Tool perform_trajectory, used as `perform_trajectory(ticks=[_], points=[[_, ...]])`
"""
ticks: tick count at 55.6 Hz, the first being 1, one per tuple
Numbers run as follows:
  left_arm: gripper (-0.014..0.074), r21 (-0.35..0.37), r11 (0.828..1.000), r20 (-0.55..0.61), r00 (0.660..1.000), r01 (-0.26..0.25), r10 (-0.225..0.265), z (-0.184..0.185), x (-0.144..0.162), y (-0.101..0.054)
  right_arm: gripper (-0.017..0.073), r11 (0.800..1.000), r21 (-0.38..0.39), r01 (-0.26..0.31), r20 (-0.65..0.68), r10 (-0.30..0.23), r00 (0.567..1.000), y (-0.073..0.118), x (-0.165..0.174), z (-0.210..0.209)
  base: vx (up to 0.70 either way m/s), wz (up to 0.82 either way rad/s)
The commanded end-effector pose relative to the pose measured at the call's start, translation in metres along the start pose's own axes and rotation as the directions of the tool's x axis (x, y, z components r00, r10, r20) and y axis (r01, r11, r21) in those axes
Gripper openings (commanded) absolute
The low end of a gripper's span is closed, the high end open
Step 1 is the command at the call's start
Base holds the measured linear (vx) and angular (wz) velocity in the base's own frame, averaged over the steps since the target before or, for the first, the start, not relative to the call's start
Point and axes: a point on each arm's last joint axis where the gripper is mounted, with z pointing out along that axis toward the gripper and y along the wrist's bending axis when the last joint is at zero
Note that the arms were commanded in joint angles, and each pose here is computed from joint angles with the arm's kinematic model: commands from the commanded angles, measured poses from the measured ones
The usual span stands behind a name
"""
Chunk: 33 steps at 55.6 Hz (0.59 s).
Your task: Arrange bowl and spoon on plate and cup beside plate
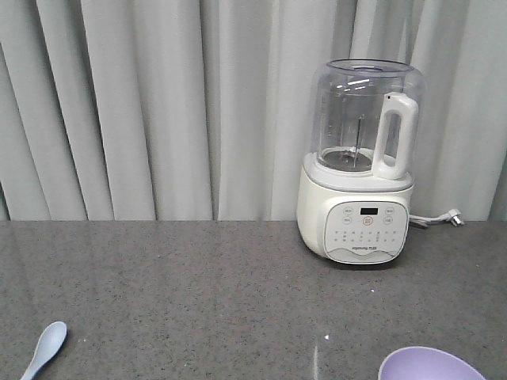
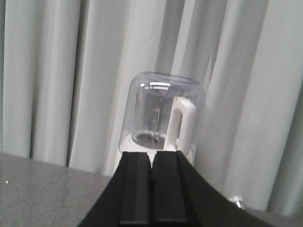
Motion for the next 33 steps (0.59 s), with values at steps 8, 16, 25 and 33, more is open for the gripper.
perform_trajectory(ticks=[8,16,25,33], points=[[0.0011,-0.007,1.000,0.070,0.998,0.003,-0.003,0.0109,-0.0124,0.0007,-0.0001,1.000,-0.009,0.026,-0.001,-0.026,1.000,0.0016,-0.0032,0.0190,0.00,0.00],[0.0076,-0.006,1.000,0.060,0.998,0.003,-0.003,0.0122,-0.0112,0.0006,0.0066,1.000,-0.009,0.026,-0.005,-0.026,1.000,0.0015,-0.0028,0.0190,0.00,0.00],[0.0274,-0.005,1.000,0.036,0.999,0.003,-0.003,0.0123,-0.0090,0.0005,0.0289,1.000,-0.006,0.022,-0.023,-0.022,0.999,0.0012,-0.0012,0.0190,0.00,0.00],[0.0479,-0.004,1.000,0.031,1.000,0.003,-0.003,0.0123,-0.0085,0.0004,0.0557,1.000,-0.006,0.018,-0.025,-0.018,1.000,0.0012,-0.0010,0.0190,0.00,0.00]])
